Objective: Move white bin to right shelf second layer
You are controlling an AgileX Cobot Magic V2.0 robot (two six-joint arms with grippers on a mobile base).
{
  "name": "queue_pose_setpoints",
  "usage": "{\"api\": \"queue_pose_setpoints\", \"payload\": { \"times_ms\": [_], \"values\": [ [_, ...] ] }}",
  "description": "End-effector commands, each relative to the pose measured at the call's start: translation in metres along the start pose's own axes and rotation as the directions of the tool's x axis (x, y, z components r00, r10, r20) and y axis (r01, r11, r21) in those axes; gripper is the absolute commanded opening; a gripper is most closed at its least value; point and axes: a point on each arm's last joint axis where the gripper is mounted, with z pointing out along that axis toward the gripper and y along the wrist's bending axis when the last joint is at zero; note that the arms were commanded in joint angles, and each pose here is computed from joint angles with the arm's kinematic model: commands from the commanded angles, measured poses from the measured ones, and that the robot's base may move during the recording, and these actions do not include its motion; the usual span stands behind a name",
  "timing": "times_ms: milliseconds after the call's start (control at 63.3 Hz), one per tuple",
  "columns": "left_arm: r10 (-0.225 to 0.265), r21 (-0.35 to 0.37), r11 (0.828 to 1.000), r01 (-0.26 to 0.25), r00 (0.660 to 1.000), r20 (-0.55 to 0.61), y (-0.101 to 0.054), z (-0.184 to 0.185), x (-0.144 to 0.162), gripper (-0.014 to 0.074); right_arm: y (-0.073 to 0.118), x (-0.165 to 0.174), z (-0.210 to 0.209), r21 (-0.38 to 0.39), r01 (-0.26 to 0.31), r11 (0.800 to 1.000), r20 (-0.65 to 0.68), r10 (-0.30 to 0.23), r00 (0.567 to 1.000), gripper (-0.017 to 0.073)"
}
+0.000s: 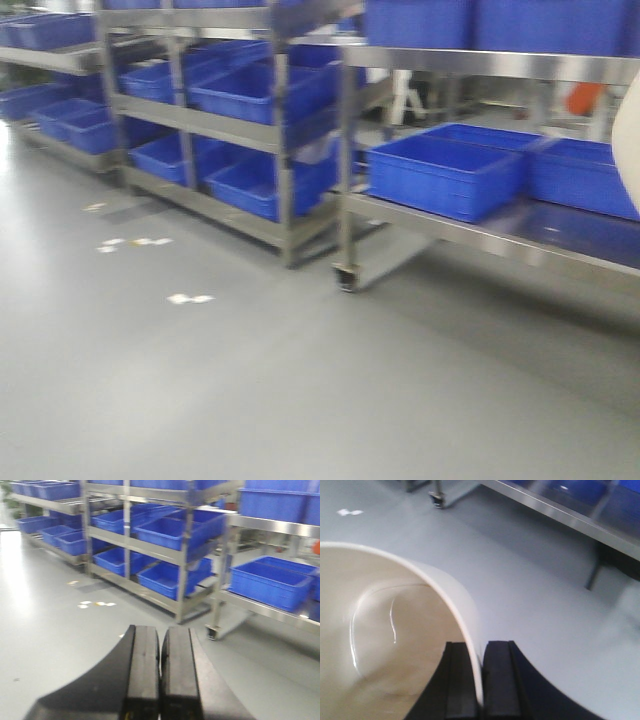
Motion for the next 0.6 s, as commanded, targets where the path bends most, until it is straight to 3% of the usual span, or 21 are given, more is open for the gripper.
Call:
{"api": "queue_pose_setpoints", "payload": {
  "times_ms": [0, 585],
  "values": [
    [-0.006, -0.004, 1.0, 0.006, 0.997, 0.075, 0.0009, -0.0006, 0.0009, 0.0085, 0.0001, -0.0164, -0.0065, -0.004, 0.007, 1.0, 0.123, -0.007, 0.992, 0.005],
    [-0.006, -0.004, 1.0, 0.006, 0.997, 0.075, 0.0009, -0.0006, 0.0009, 0.0085, 0.0001, -0.0164, -0.0065, -0.004, 0.007, 1.0, 0.123, -0.007, 0.992, 0.005]
  ]
}}
